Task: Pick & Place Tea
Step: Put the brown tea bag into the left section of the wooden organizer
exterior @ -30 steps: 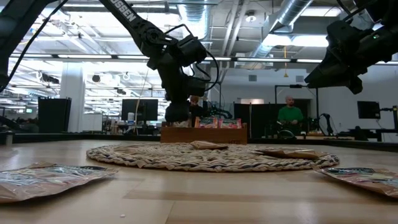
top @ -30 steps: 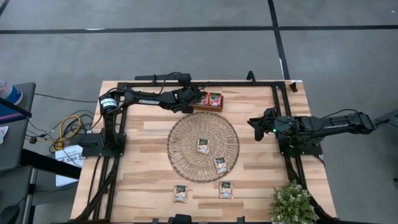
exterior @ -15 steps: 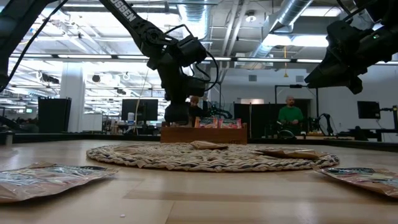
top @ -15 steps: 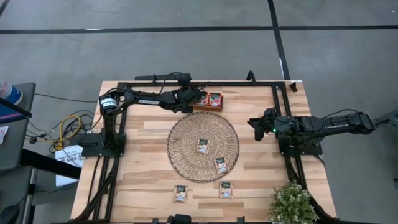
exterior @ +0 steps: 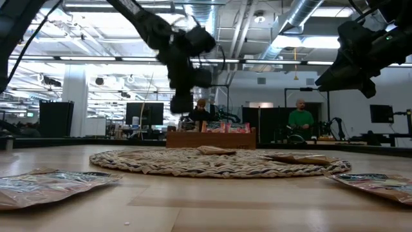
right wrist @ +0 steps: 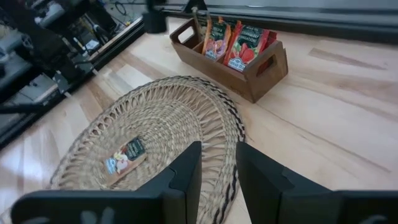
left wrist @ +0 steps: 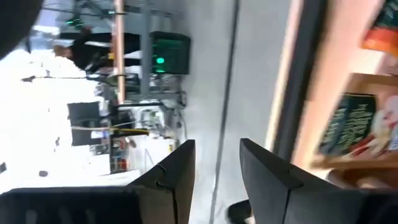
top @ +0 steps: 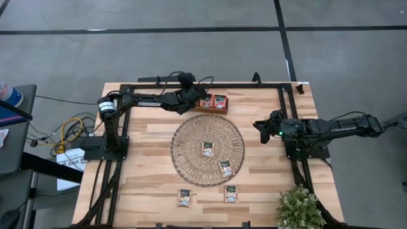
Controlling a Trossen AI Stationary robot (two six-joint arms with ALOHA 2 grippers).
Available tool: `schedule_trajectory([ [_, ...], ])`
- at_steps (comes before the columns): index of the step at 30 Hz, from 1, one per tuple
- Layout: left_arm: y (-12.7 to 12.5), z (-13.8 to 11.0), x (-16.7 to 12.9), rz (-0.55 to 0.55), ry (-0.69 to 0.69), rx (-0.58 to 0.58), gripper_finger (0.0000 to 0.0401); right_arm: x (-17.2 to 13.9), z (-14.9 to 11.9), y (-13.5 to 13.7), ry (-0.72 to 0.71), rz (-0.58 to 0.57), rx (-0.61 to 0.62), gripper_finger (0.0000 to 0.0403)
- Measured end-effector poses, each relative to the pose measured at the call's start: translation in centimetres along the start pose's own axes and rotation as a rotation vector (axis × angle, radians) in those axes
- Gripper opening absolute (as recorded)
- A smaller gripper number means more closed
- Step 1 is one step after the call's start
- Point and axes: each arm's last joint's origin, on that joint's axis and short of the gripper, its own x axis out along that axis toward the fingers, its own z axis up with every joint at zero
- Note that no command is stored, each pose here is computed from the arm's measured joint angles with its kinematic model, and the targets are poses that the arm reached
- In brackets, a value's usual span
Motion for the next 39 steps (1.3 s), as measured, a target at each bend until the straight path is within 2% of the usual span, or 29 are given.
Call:
schedule_trajectory([
  [4, 2.5, 0.0, -4.0, 0.008, -0.060, -0.083, 0.0114, 0.0, 0.0, 0.1, 0.015, 0.022, 0.014, 0.0093],
  [7, 3.8, -1.1, -7.3, -0.058, -0.098, -0.167, 0.0109, 0.0, -0.1, 0.1, 0.031, 0.042, 0.006, 0.0093],
  [9, 4.6, -2.5, -9.5, -0.173, -0.120, -0.226, 0.0106, 0.0, -0.1, 0.1, 0.029, 0.043, 0.007, 0.0093],
  [14, 5.7, -6.3, -13.5, -0.587, -0.061, -0.462, 0.0102, 0.1, 0.4, 0.6, -0.012, 0.089, -0.036, 0.0093],
  [18, 6.1, -8.5, -15.4, -0.769, 0.065, -0.641, 0.0102, 0.2, 1.2, 1.6, -0.081, 0.198, -0.112, 0.0093],
  [21, 5.0, -9.7, -16.1, -0.800, 0.121, -0.699, 0.0101, 0.5, 1.8, 2.7, -0.120, 0.326, -0.206, 0.0093],
  [23, 3.6, -10.6, -16.4, -0.811, 0.142, -0.714, 0.0101, 0.9, 1.9, 3.4, -0.123, 0.417, -0.268, 0.0093],
  [25, 1.7, -11.5, -16.3, -0.818, 0.168, -0.726, 0.0101, 1.4, 1.8, 3.9, -0.114, 0.456, -0.284, 0.0093],
  [32, -4.0, -14.1, -16.0, -0.925, 0.225, -0.756, 0.0101, 3.5, 1.5, 5.4, 0.063, 0.465, -0.368, 0.0093],
  [39, -5.7, -15.4, -15.5, -0.932, 0.251, -0.770, 0.0101, 5.7, 2.7, 8.5, 0.324, 0.442, -0.568, 0.0093],
])
